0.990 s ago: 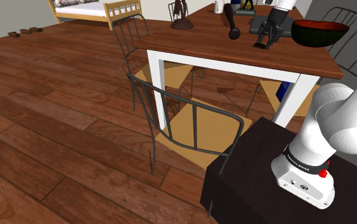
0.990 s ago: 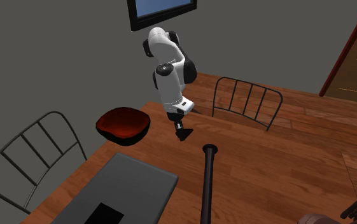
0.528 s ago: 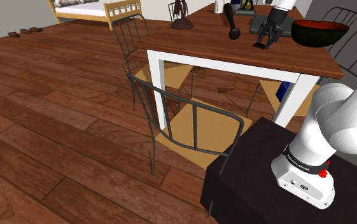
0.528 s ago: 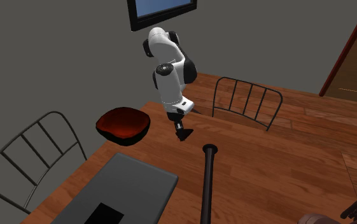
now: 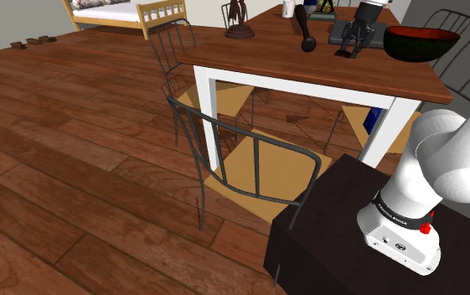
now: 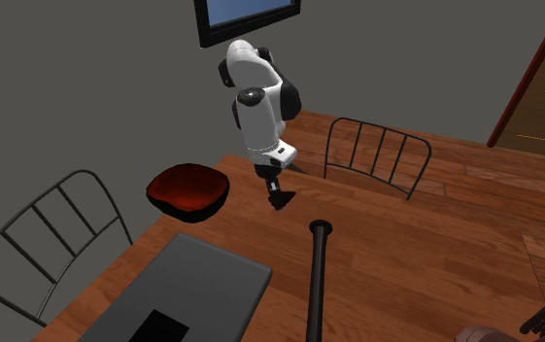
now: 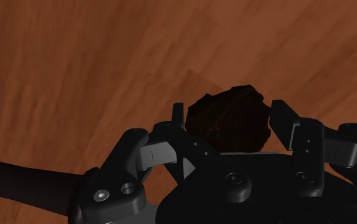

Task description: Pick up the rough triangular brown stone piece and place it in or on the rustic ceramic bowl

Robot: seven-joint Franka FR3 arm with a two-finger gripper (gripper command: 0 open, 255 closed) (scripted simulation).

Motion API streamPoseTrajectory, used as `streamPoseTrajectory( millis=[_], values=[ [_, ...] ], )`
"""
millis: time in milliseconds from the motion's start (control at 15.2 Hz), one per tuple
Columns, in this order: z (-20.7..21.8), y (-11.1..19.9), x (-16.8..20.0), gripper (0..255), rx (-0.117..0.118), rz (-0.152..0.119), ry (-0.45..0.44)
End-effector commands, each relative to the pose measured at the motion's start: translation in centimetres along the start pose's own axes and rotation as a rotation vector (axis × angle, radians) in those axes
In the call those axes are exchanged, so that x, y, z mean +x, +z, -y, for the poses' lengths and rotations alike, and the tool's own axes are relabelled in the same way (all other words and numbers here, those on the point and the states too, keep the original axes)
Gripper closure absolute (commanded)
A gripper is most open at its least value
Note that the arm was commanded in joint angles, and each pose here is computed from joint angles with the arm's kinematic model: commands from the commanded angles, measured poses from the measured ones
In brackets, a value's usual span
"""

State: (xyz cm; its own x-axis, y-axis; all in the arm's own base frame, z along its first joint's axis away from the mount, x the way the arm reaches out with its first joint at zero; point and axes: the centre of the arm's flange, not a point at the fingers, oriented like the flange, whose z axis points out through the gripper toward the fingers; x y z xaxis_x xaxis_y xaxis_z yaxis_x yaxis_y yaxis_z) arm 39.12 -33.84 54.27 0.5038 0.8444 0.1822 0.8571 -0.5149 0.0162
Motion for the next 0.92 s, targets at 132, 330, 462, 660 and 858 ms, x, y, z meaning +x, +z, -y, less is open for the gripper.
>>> streamPoseTrajectory(
  millis=[132,330,462,660,858],
  values=[
    [0.1,-2.1,0.4,255,0.000,0.000,0.000],
    [0.0,-3.7,0.7,255,0.000,0.000,0.000],
    [0.0,-4.7,0.9,255,0.000,0.000,0.000],
    [0.0,-6.3,1.2,255,0.000,0.000,0.000],
    [0.0,-7.8,1.5,255,0.000,0.000,0.000]
  ],
)
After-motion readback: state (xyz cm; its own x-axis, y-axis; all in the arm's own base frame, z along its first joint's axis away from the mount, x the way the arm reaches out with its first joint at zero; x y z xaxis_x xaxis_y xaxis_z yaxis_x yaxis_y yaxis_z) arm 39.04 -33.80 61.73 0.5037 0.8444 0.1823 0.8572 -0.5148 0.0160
